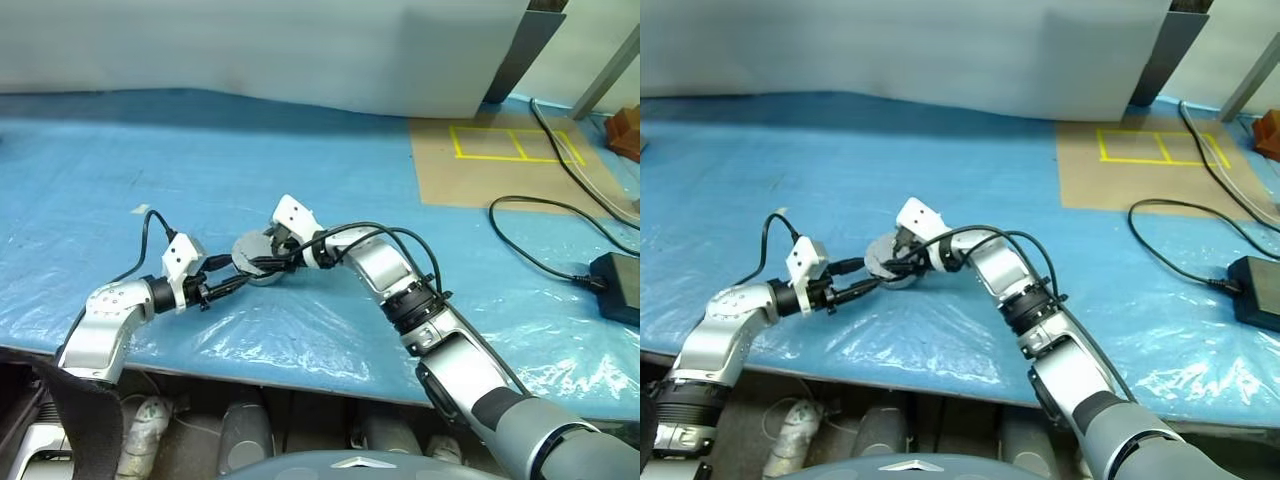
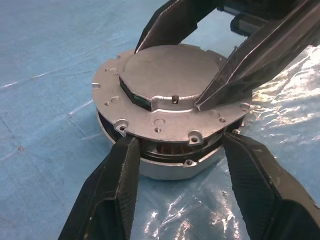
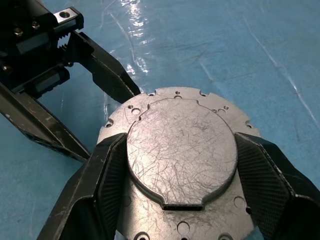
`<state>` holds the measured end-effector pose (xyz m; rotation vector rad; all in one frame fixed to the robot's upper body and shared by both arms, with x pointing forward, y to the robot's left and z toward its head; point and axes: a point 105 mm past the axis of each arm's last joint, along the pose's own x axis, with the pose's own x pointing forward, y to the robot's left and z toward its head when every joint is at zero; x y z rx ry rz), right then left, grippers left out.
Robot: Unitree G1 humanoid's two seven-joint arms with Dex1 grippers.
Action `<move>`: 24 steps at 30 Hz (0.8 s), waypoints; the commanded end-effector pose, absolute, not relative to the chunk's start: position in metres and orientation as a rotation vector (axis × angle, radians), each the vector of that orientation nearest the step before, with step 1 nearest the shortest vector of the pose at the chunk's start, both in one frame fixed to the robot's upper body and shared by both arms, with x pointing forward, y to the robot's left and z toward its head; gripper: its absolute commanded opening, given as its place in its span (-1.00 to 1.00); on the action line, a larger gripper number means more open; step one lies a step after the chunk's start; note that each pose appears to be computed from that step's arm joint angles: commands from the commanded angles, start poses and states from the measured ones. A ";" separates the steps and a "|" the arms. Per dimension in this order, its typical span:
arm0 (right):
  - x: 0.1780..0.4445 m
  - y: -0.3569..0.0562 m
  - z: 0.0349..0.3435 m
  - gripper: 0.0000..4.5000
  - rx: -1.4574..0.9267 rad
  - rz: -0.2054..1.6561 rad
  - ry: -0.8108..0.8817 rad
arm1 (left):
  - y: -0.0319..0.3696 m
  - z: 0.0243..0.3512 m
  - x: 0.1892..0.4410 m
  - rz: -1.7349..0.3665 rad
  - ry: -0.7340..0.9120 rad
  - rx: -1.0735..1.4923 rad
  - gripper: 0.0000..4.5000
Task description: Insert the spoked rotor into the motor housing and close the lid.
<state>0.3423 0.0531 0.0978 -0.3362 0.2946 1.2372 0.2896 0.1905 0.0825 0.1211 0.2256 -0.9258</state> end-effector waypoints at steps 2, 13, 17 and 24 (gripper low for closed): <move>0.348 0.048 0.074 0.32 -0.376 1.174 0.386 | 0.185 0.107 0.273 -1.023 0.175 0.090 0.20; 0.352 0.042 0.062 0.32 -0.447 1.155 0.386 | 0.198 0.105 0.278 -0.955 0.185 0.123 0.20; 0.353 0.038 0.057 0.32 -0.491 1.144 0.386 | 0.196 0.108 0.290 -0.910 0.150 0.127 0.20; 0.352 0.016 0.032 0.32 -0.443 1.078 0.478 | 0.181 0.096 0.323 -0.798 0.103 0.242 0.20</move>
